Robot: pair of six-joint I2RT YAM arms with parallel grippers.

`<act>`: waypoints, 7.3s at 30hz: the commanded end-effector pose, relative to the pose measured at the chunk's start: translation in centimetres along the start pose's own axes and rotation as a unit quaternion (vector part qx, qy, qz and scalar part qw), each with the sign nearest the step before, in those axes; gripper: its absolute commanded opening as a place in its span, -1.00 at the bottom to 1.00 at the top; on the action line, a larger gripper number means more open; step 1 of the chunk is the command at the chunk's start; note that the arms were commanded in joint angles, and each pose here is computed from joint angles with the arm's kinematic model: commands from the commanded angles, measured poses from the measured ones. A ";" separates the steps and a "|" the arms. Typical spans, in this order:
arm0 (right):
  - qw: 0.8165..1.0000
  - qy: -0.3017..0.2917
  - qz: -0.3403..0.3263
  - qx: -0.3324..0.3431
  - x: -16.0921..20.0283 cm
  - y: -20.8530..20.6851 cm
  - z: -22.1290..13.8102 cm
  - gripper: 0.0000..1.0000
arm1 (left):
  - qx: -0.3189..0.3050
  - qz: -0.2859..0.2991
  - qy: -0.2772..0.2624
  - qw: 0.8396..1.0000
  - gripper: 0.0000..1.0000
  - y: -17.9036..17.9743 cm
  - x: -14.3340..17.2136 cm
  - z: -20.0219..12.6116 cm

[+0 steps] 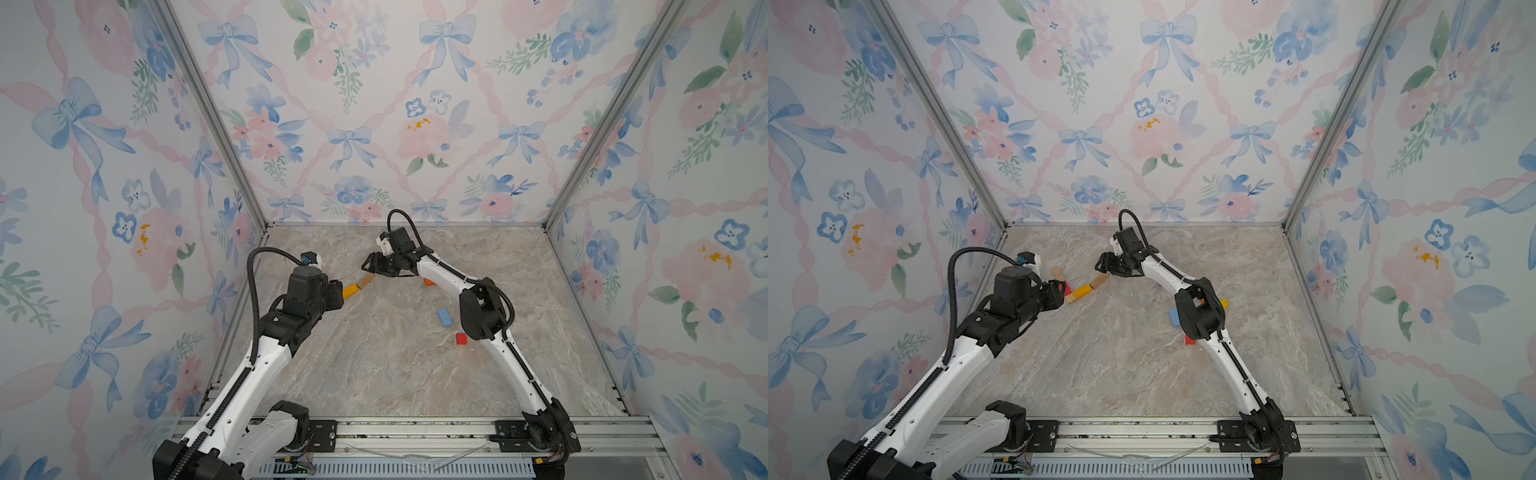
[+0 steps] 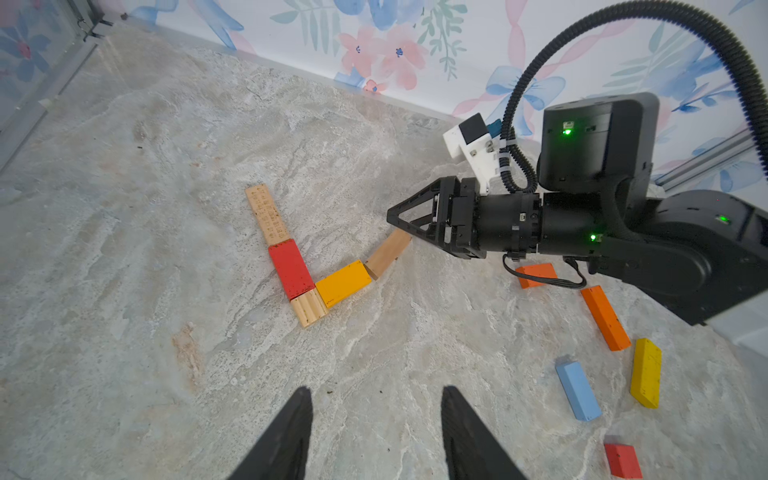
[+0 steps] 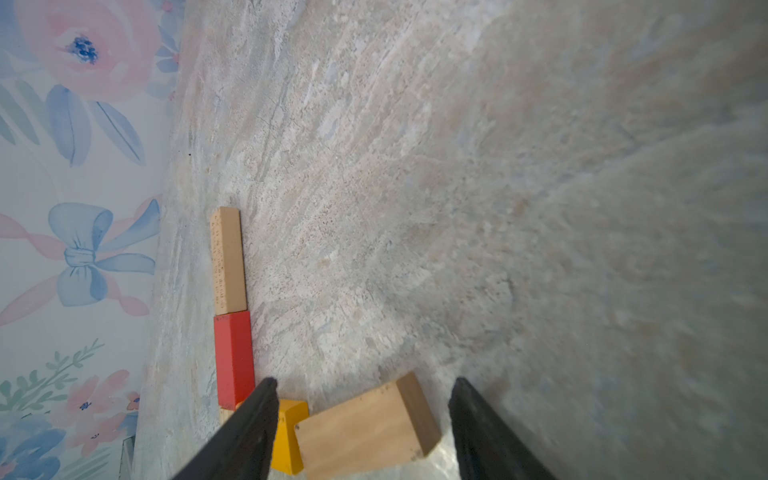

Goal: Assemble the letter v with building blocks
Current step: Assemble the building block at the center of the board, then adjust the building block at the center of the board.

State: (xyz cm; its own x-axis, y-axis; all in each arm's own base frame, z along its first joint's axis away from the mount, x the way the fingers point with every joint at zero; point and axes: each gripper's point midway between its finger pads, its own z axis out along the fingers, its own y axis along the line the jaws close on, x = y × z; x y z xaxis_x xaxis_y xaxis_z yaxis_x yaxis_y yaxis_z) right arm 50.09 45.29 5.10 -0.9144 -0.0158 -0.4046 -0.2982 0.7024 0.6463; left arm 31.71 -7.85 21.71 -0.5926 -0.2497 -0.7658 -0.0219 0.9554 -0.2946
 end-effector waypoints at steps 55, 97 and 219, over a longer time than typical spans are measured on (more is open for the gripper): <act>0.998 0.047 0.005 0.040 4.0 -1.6 0.1 -0.18 | -0.007 -0.018 0.007 1.000 0.07 1.0 1.4 0.0; 0.999 0.022 -0.033 0.036 8.4 3.8 -7.6 -0.80 | -0.079 -0.118 0.108 0.984 -0.69 6.1 3.6 3.9; 0.996 0.058 0.040 -0.051 13.4 9.0 1.8 -1.00 | -0.084 -0.175 0.128 0.973 -0.78 9.5 5.1 3.9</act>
State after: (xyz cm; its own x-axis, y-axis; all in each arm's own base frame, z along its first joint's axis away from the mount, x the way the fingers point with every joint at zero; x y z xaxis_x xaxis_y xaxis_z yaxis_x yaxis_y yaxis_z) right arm 36.24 53.67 2.97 -0.9511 -0.0563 -0.3039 -0.2685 0.6372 0.7224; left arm 32.01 -0.52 12.51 -0.7087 -0.5314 -0.4641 -0.3839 0.8423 -0.3782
